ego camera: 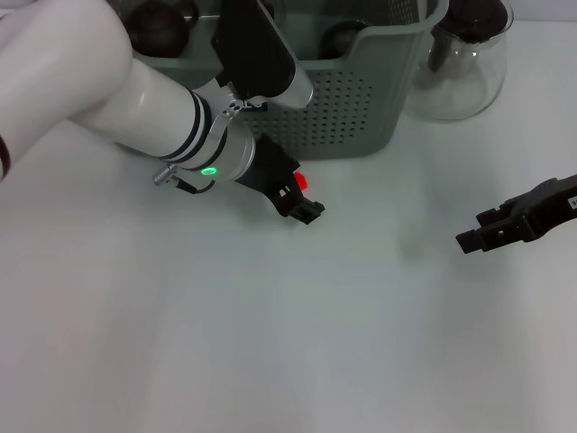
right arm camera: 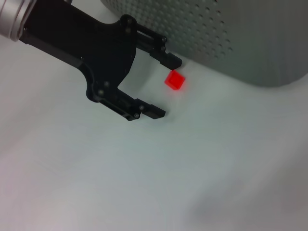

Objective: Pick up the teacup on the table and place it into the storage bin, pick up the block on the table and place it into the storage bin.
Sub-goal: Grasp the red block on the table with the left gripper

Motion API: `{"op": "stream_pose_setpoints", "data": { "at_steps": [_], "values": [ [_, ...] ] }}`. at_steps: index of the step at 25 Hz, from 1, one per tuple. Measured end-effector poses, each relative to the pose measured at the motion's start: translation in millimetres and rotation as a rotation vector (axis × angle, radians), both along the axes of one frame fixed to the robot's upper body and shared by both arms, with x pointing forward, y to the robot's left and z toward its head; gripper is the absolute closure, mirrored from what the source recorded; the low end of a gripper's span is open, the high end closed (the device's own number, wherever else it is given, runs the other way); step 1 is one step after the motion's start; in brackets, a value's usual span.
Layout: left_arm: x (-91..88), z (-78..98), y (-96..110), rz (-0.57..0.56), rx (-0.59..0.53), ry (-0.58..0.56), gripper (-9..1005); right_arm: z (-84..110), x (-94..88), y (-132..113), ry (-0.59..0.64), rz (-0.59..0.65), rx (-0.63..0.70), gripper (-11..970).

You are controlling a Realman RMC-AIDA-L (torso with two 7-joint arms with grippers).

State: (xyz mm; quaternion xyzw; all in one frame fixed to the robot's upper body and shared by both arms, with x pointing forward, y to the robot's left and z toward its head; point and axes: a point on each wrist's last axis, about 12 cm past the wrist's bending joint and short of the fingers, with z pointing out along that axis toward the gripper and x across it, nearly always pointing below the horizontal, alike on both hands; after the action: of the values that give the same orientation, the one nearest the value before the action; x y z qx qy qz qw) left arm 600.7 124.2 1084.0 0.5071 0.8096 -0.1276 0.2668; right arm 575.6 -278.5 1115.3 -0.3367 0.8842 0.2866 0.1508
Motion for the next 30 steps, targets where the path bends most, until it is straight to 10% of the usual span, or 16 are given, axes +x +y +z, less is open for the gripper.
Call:
{"op": "stream_pose_setpoints", "data": {
  "at_steps": [10,30],
  "values": [
    [0.0,0.1,-0.6,-0.001,0.000,0.001,255,-0.1,-0.1,0.0,-0.001,0.001,0.000,304],
    [1.6,-1.8,0.3,0.009,0.005,-0.011,691,0.3,0.3,0.4,-0.001,0.002,0.000,303]
  ]
}}
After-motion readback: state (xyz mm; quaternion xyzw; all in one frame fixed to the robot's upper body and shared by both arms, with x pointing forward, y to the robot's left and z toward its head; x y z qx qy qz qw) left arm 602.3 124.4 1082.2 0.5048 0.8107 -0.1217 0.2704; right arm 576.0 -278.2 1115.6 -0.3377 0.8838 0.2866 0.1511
